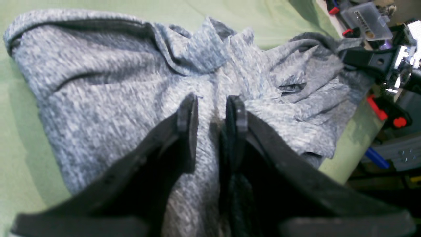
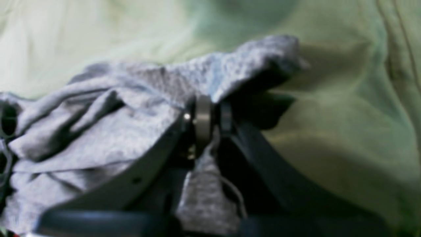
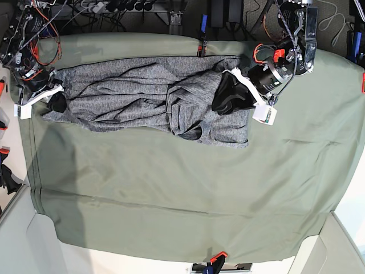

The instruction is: Fold the T-shirt properly

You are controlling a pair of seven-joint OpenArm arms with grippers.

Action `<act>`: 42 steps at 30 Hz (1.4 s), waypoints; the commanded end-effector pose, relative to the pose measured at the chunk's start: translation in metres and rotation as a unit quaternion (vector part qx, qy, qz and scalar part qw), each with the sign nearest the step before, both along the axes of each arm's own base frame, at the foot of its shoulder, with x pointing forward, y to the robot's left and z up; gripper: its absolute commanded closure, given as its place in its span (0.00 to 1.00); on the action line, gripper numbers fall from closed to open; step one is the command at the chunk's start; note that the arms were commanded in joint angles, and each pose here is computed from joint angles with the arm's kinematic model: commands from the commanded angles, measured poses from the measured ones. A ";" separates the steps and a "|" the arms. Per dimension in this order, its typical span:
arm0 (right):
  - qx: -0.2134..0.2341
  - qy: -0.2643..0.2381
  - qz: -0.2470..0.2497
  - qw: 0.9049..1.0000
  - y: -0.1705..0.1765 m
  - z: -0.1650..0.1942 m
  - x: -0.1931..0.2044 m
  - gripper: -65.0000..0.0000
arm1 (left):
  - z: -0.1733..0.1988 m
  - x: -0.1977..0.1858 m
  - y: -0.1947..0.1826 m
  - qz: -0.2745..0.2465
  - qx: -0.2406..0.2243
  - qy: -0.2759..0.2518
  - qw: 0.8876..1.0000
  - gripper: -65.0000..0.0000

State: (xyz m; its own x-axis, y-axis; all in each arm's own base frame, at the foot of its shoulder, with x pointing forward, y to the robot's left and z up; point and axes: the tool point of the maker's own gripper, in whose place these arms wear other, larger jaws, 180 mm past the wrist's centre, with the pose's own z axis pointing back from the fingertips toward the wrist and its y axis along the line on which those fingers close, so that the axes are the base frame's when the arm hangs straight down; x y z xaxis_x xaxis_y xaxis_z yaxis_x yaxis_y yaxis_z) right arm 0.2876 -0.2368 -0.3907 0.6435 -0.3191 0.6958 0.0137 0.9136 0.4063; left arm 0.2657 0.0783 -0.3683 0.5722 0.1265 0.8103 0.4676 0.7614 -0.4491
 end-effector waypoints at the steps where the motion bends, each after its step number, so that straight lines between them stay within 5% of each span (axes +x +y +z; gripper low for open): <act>1: 0.009 -0.034 0.006 0.999 0.001 0.017 0.010 1.00 | 0.020 0.008 0.001 0.003 -0.019 -0.031 0.999 0.77; 13: 0.142 -0.093 0.031 0.985 0.060 0.041 0.017 1.00 | 0.071 0.026 0.049 0.062 0.003 -0.103 0.993 0.77; 26: 0.210 -0.116 0.233 0.942 0.257 0.076 0.004 1.00 | 0.076 0.029 0.093 0.097 0.045 -0.108 0.988 0.77; 33: 0.188 -0.155 0.318 0.916 0.340 0.106 0.004 1.00 | 0.073 0.026 0.099 0.096 0.056 -0.098 0.989 0.77; 36: 0.148 -0.178 0.362 0.903 0.364 0.117 0.007 1.00 | 0.074 0.027 0.099 0.096 0.053 -0.099 0.989 0.77; 40: 0.085 -0.173 0.392 0.900 0.382 0.109 0.008 1.00 | 0.074 0.027 0.099 0.096 0.053 -0.099 0.989 0.77; 41: 0.076 -0.171 0.396 0.899 0.384 0.107 0.007 0.97 | 0.074 0.027 0.099 0.096 0.053 -0.099 0.989 0.77; 42: 0.072 -0.172 0.398 0.898 0.387 0.106 0.006 0.82 | 0.074 0.027 0.099 0.096 0.053 -0.098 0.989 0.77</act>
